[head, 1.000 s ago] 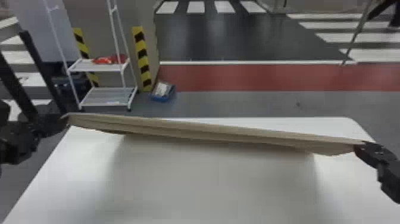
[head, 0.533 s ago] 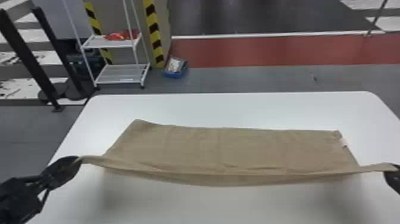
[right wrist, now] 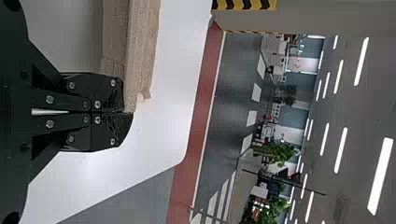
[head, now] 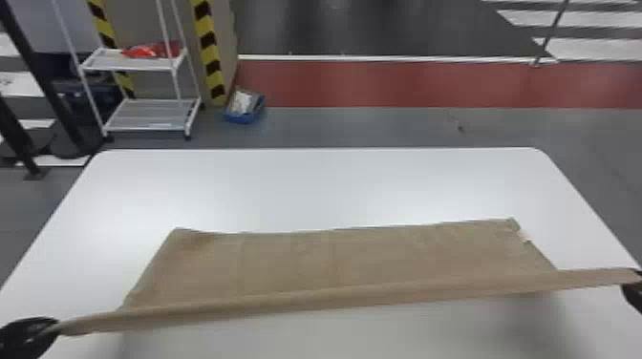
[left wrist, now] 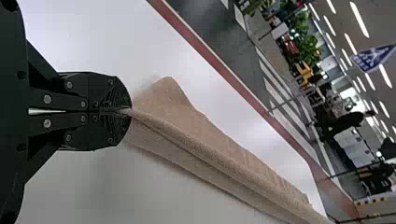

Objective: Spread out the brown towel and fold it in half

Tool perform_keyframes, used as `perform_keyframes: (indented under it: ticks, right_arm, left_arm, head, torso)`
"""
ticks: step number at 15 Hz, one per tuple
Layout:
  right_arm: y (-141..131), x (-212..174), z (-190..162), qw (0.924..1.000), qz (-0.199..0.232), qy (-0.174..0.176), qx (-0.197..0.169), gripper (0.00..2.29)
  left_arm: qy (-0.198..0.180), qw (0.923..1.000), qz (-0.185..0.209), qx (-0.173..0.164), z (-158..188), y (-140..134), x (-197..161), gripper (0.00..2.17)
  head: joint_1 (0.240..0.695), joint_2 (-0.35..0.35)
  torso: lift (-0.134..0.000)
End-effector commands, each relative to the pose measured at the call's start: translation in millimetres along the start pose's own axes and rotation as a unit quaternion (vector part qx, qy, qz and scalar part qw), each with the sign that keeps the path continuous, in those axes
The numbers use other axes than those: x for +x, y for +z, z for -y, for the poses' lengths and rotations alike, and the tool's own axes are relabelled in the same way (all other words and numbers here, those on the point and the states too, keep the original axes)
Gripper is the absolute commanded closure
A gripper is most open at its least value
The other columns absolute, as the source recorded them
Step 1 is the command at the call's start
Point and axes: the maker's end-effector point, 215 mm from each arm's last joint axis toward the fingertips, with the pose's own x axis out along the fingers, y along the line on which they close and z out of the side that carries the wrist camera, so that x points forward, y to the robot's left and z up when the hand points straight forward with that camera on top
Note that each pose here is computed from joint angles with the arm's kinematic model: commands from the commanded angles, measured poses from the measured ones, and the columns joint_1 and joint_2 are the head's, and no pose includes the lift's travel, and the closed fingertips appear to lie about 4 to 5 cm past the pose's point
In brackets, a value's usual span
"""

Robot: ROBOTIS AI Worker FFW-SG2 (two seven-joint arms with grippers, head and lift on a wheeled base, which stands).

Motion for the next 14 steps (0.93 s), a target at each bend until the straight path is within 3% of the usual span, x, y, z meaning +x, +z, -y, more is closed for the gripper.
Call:
perform_keyframes:
  ticks: [1,4,6,9,10,14]
  right_arm:
    - [-7,5,22,0.9996,-0.006,-0.022,0.015,1.20]
    - [-18,9,26,0.9992,-0.019,-0.026,0.024,1.20]
    - [-22,12,24,0.9991,-0.021,-0.024,0.026,1.19]
    - [-20,21,24,0.9990,-0.020,-0.026,0.030,1.20]
    - [-23,23,24,0.9989,-0.023,-0.026,0.031,1.19]
    - [-28,24,19,0.9989,-0.026,-0.019,0.033,1.20]
  left_arm:
    - [-0.007,0.9992,0.029,0.027,7,38,-1,1.67]
    - [-0.050,0.9959,0.046,0.060,27,70,-1,1.67]
    - [-0.025,0.9938,0.055,0.093,2,99,2,1.67]
    - [-0.019,0.9906,0.069,0.116,-3,133,-7,1.67]
    - [-0.020,0.9905,0.070,0.116,-3,135,-10,1.67]
    - [-0.065,0.9935,0.031,0.088,24,86,-8,1.67]
  head:
    - [0.695,-0.082]
    - [0.695,-0.184]
    - [0.695,-0.235]
    - [0.695,-0.255]
    - [0.695,-0.261]
    - [0.695,-0.270]
  torso:
    - [-0.128]
    - [-0.128]
    - [-0.128]
    - [-0.128]
    - [-0.128]
    - [-0.128]
